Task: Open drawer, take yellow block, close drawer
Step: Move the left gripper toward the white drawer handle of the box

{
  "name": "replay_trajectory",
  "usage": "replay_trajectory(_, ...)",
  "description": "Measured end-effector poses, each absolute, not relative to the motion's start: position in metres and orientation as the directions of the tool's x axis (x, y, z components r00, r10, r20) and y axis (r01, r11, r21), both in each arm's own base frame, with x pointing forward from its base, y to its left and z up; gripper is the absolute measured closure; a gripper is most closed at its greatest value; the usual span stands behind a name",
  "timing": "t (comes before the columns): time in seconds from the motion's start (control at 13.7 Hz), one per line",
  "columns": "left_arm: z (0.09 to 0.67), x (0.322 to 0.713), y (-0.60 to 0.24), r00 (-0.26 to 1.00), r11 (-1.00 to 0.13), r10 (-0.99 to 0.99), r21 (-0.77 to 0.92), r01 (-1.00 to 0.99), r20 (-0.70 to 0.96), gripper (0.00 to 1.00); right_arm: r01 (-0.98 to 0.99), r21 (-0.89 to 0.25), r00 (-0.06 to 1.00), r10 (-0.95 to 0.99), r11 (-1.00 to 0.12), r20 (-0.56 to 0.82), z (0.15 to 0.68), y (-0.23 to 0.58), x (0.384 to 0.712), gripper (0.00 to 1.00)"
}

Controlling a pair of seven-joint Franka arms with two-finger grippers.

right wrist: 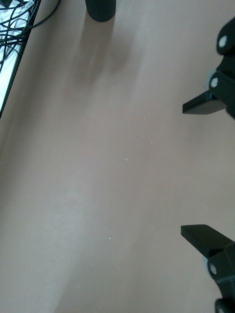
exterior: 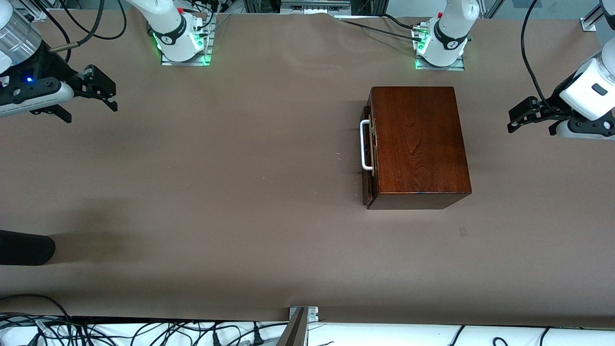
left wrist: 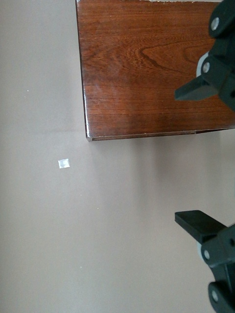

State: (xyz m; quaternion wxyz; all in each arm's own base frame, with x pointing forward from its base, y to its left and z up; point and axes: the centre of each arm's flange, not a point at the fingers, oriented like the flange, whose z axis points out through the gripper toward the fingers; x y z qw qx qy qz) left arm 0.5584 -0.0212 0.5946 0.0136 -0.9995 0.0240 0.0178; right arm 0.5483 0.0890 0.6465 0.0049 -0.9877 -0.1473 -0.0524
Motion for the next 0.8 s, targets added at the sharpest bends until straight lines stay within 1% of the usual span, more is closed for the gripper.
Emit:
replay_trajectory(0.51,0.594,0.557,-0.021,0.998,-0.998,-0.048,-0.026,-0.049,-0.046,0.0,0.291,0.006,0.951,0.29,-0.957,0.105,0.647,0.089,0.548,0.0)
replay_trajectory(0.8,0.581,0.553,-0.023,0.991,-0.998,-0.049,-0.025,-0.052,-0.128,0.0,0.291,0.006,0.951,0.29,-0.957,0.105,0.647,0.089,0.548,0.0)
